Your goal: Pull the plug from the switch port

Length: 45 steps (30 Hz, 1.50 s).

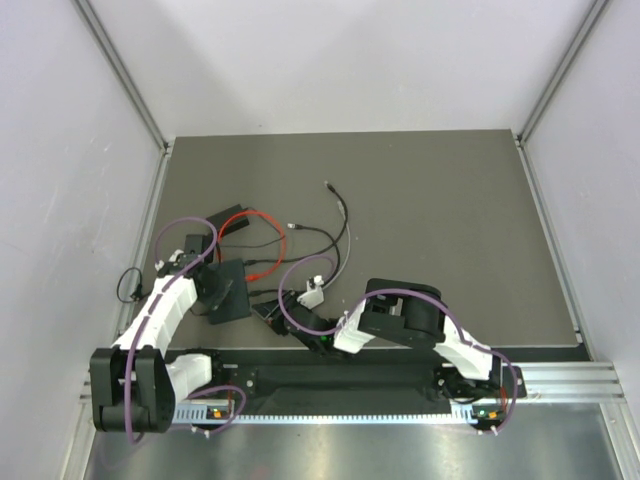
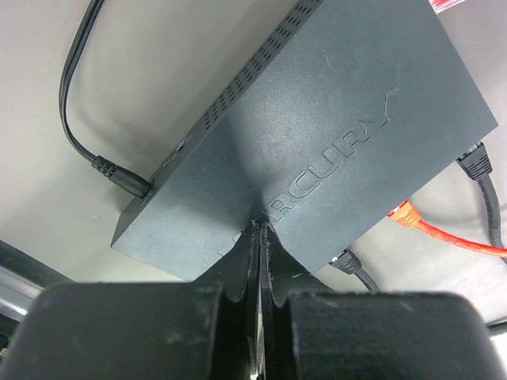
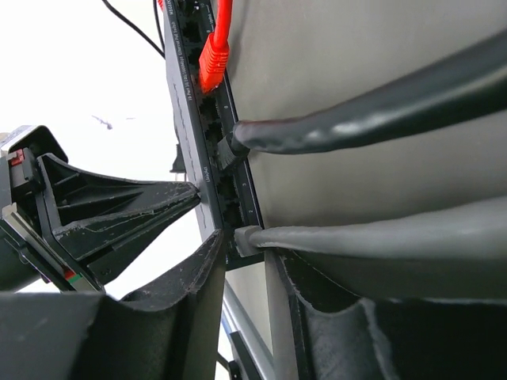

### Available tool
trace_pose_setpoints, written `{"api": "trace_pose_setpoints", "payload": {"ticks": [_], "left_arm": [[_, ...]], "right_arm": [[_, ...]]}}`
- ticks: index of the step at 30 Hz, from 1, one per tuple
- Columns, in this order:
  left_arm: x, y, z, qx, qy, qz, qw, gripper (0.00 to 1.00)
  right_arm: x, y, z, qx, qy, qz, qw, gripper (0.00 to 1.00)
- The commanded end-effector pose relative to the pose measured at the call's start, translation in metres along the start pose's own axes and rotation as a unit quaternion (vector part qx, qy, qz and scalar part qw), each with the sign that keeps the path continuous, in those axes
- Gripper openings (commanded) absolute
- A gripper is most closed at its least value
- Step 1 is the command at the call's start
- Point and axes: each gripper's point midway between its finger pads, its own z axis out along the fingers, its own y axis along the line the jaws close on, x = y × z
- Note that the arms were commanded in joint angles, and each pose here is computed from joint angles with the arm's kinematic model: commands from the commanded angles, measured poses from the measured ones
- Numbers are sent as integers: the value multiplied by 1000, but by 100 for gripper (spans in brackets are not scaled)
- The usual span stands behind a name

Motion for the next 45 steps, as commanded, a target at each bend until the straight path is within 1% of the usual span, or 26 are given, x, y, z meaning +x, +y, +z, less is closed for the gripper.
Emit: {"api": "trace_pose_setpoints", "payload": {"ticks": [1,7,9,10,11,12,14,15,16,17,18,20,21,22,24,26,28,29,31,32,33,35,36,38,39,45], "left_arm": [[30,50,13,-91,53,18,994,0],[32,50,14,-94,56,17,994,0],[32,51,14,-93,55,17,994,0],[31,50,14,-92,54,16,994,0],[31,50,14,-92,54,14,994,0],[32,50,14,-91,54,14,994,0],[32,51,14,-93,55,14,994,0],[32,50,15,-92,57,14,994,0],[33,51,15,-96,60,15,993,0],[34,52,15,-99,63,19,993,0],[34,51,14,-98,65,16,993,0],[34,52,16,-102,65,12,993,0],[35,54,17,-106,66,10,992,0],[35,53,19,-104,66,7,992,0],[38,54,21,-105,68,0,992,0],[39,55,21,-106,70,0,992,0],[39,55,21,-104,69,-1,992,0],[38,55,21,-103,67,-1,992,0],[38,55,21,-103,66,-2,993,0],[38,56,22,-105,65,-4,992,0],[38,56,22,-104,64,-6,992,0],[40,57,23,-105,65,-8,992,0],[39,57,23,-107,65,-10,992,0],[39,58,24,-112,63,-15,992,0],[39,58,23,-112,63,-17,992,0],[39,60,24,-117,61,-24,991,0]], "right_arm": [[-14,-70,11,81,-25,-76,994,28],[-12,-72,15,90,-22,-85,992,26],[-11,-75,15,102,-19,-100,990,22],[-9,-73,17,102,-16,-103,989,17],[-10,-74,17,104,-15,-108,989,5],[-9,-71,18,99,-11,-108,989,0],[-12,-73,15,93,-13,-108,990,0],[-14,-64,14,78,-13,-95,992,0],[-22,-72,9,83,-17,-96,992,0],[-26,-71,7,77,-20,-89,993,0],[-31,-60,6,55,-26,-62,996,0],[-43,-68,-1,54,-32,-34,997,0],[-48,-70,-2,49,-37,-7,998,0],[-53,-64,-7,27,-42,16,999,0],[-58,-68,-9,22,-46,48,998,0],[-64,-65,-13,12,-51,61,997,0],[-68,-67,-15,24,-57,45,997,0],[-69,-75,-16,68,-61,13,996,0],[-66,-74,-14,102,-64,-40,992,0],[-68,-81,-18,135,-69,-66,986,0],[-68,-81,-19,141,-74,-74,984,0],[-66,-77,-16,146,-74,-61,985,0],[-67,-87,-19,167,-75,-63,981,0],[-64,-85,-17,174,-73,-52,981,0],[-64,-91,-19,190,-73,-53,978,0],[-83,-99,-28,204,-81,-23,975,0]]}}
